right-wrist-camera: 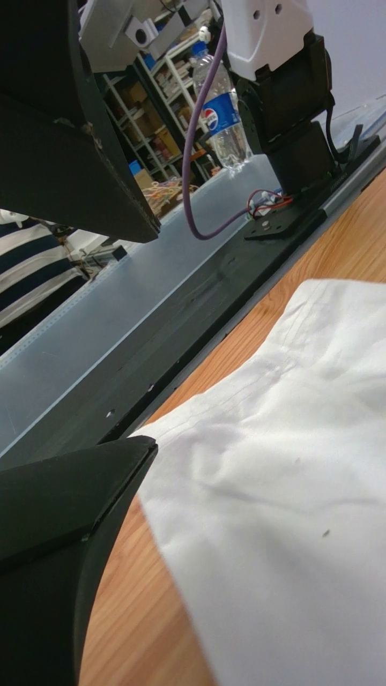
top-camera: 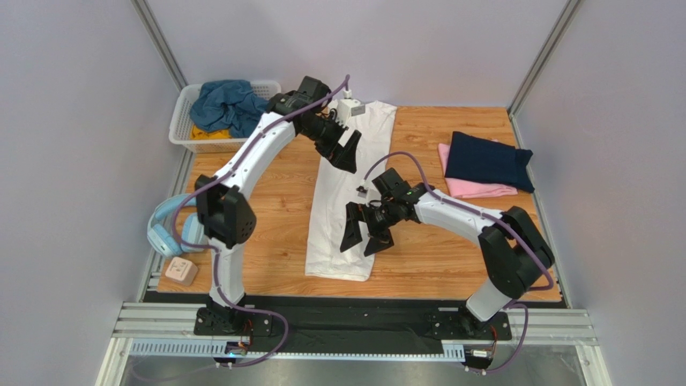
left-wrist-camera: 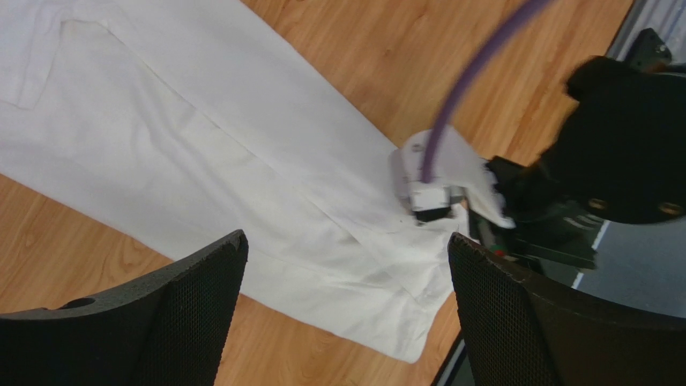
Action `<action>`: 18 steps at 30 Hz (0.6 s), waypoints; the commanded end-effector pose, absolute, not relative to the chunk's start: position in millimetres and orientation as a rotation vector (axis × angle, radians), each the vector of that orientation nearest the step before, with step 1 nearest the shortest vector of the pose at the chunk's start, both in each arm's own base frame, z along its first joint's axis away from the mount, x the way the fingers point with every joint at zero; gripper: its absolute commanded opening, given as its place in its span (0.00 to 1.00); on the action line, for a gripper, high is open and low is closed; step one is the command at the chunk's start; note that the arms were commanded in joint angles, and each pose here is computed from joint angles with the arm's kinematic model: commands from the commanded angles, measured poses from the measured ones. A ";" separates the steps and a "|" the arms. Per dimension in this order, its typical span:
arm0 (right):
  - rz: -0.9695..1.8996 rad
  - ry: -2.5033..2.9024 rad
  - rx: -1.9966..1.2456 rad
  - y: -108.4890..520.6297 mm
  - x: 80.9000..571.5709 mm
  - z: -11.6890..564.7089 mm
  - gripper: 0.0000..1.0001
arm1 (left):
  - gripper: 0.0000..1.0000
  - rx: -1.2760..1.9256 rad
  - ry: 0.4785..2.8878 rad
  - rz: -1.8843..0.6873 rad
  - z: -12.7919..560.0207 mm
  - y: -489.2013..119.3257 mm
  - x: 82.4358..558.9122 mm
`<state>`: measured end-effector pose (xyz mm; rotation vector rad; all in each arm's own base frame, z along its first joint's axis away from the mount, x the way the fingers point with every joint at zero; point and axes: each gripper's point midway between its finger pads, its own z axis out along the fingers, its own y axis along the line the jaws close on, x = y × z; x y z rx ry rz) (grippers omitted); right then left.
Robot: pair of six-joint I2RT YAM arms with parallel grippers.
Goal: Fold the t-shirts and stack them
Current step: Rotate the tshirt 80 degrees
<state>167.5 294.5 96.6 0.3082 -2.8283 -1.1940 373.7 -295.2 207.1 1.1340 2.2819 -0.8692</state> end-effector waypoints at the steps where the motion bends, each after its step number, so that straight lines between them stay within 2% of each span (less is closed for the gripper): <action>1: -1.375 -2.721 0.418 339.8 180.7 112.8 1.00 | 1.00 1.103 2.220 -0.932 228.2 -271.5 350.1; 7: -1.367 -2.635 0.401 360.0 176.6 92.1 1.00 | 1.00 1.063 2.209 -0.814 235.2 -229.0 336.5; 18: -1.293 -2.596 0.331 322.6 121.6 78.7 1.00 | 1.00 1.060 2.271 -0.777 212.7 -212.8 328.5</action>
